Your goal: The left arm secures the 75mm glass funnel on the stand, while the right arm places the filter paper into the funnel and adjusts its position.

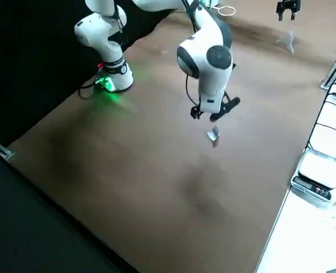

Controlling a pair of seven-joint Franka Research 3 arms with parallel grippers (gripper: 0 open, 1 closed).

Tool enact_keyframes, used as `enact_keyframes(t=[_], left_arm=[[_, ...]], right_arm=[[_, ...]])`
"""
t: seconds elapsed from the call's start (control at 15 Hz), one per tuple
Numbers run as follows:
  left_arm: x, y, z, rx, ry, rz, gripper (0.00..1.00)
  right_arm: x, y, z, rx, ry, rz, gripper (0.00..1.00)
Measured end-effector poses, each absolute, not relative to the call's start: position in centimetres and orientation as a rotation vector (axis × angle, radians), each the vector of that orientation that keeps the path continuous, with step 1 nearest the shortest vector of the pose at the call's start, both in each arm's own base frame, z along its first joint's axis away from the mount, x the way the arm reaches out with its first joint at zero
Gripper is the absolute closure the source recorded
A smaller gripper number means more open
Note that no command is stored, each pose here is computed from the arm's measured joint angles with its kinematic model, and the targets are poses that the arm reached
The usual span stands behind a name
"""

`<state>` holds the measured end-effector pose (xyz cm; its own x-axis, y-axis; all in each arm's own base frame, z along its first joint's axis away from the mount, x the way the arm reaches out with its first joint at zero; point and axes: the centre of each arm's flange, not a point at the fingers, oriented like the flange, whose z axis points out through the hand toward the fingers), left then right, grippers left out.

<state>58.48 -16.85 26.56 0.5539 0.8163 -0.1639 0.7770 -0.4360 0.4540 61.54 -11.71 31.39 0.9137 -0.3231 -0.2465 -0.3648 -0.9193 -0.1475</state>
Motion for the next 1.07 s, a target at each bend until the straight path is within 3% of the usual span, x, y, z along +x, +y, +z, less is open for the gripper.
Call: enact_keyframes(t=[0.6,0.87,1.0,1.07], left_arm=[[63.0,-18.4,24.2,2.291,1.22,0.113,0.0],[64.4,-19.6,23.3,2.275,1.208,0.108,0.01],[64.7,-19.8,22.9,2.272,1.208,0.104,0.02],[64.8,-19.8,22.8,2.271,1.209,0.104,0.04]], right_arm=[[64.2,-11.0,25.0,-2.795,1.031,0.264,0.17],[65.0,-10.2,24.5,-2.7,1.114,0.261,0.25],[65.3,-9.7,23.7,-2.643,1.145,0.256,0.37],[65.4,-9.6,23.2,-2.631,1.153,0.261,0.37]])
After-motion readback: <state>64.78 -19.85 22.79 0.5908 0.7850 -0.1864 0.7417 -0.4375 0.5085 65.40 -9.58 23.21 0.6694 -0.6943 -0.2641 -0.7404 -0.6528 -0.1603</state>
